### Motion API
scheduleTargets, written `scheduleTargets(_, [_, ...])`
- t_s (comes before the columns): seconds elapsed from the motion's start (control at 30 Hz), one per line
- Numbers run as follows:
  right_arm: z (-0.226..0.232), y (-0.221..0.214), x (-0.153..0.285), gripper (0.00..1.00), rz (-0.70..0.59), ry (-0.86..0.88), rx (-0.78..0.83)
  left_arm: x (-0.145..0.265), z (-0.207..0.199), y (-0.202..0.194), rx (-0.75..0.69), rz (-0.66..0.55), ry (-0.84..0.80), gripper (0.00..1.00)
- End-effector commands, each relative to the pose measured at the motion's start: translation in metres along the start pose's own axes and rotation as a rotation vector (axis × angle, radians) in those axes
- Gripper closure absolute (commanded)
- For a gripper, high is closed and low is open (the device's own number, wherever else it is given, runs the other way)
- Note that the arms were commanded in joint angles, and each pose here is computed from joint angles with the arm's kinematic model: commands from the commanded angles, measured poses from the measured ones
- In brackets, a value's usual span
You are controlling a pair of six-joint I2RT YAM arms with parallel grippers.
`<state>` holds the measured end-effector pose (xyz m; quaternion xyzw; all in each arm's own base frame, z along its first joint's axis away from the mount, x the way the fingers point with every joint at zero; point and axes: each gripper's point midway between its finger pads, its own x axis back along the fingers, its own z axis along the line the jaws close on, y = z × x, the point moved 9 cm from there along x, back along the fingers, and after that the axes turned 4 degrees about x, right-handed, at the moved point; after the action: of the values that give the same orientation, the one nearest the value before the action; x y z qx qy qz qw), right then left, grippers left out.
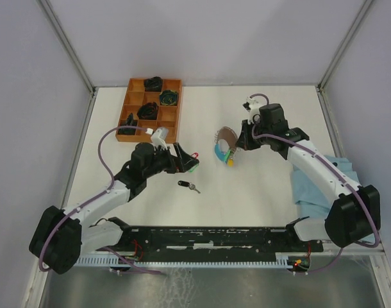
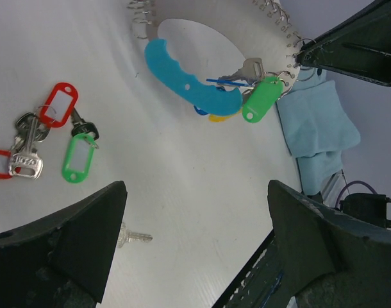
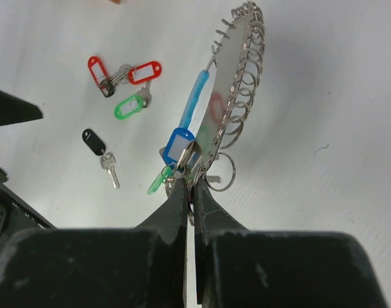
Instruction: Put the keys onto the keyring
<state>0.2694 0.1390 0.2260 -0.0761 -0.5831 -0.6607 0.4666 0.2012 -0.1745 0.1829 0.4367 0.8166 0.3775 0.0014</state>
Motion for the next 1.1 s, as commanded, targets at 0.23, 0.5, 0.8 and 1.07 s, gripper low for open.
scheduleTargets(0.23, [0.037, 0.022, 0.007, 0.99, 0.051, -0.047, 0.391, -0.037, -0.028, 0.017, -0.077, -0.154, -0.21, 0.02])
scheduleTargets(0.5, [0.032, 0.038, 0.021, 0.99, 0.047, -0.252, 0.499, -0.038, -0.018, 0.016, -0.142, -0.196, -0.163, 0.02])
scheduleTargets(0.8, [0.068, 0.011, 0.002, 0.99, 0.177, 0.047, 0.771, -0.035, -0.009, 0.026, -0.404, -0.293, -0.118, 0.01])
scheduleTargets(1.07, [0.074, 0.018, 0.008, 0.99, 0.143, 0.101, 0.834, -0.043, -0.005, 0.038, -0.715, -0.365, -0.222, 0.06])
